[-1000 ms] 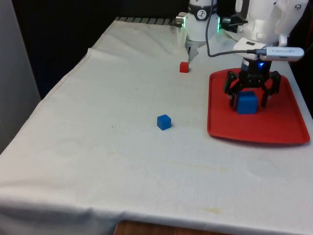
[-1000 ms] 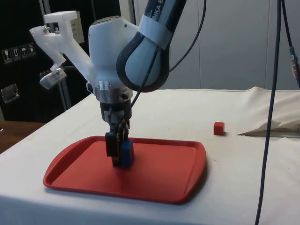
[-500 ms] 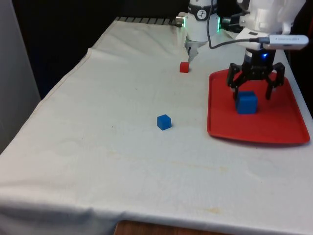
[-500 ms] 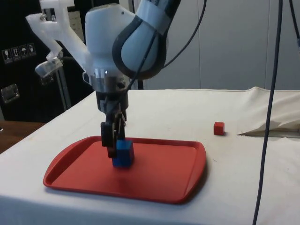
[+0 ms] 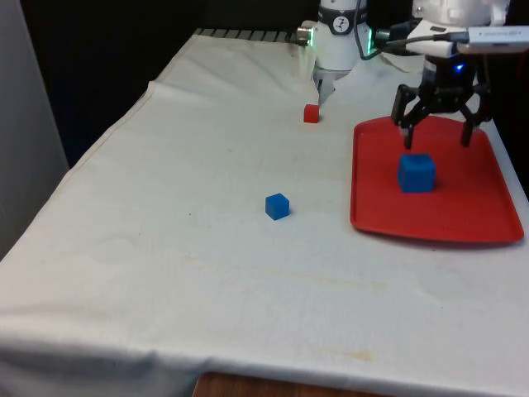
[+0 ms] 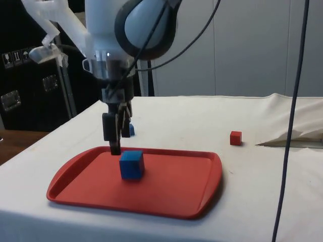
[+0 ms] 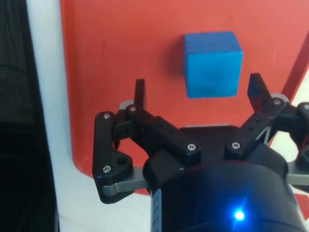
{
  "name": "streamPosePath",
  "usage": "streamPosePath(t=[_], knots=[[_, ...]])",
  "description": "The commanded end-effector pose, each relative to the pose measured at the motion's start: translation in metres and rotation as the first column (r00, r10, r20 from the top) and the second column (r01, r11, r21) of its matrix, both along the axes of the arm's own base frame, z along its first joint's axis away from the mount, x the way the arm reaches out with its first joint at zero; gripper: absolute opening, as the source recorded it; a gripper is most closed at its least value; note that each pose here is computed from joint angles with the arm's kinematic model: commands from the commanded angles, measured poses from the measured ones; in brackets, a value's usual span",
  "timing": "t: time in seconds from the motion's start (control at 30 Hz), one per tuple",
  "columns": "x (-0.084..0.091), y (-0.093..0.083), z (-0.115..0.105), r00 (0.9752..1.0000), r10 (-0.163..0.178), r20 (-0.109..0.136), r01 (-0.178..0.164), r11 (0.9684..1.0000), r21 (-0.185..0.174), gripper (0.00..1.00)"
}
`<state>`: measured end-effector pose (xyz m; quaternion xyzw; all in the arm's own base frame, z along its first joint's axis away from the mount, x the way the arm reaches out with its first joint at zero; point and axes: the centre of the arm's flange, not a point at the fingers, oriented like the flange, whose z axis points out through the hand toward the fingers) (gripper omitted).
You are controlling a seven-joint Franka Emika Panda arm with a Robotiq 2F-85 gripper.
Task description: Pick up the largest block and place it onto the tray.
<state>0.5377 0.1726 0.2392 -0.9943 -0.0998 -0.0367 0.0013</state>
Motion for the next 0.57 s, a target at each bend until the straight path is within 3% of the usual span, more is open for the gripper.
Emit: streamPosePath(t=[0.0, 0.27, 0.53], knots=[[0.0, 0.001, 0.004, 1.0, -0.002, -0.004, 0.002, 1.0, -0.007, 1.0], [0.001, 0.002, 0.021, 1.0, 0.004, -0.008, -0.004, 0.9999, 0.013, 1.0], [0.005, -0.013, 0.029, 1.0, 0.0, -0.005, 0.001, 0.9999, 0.011, 1.0]])
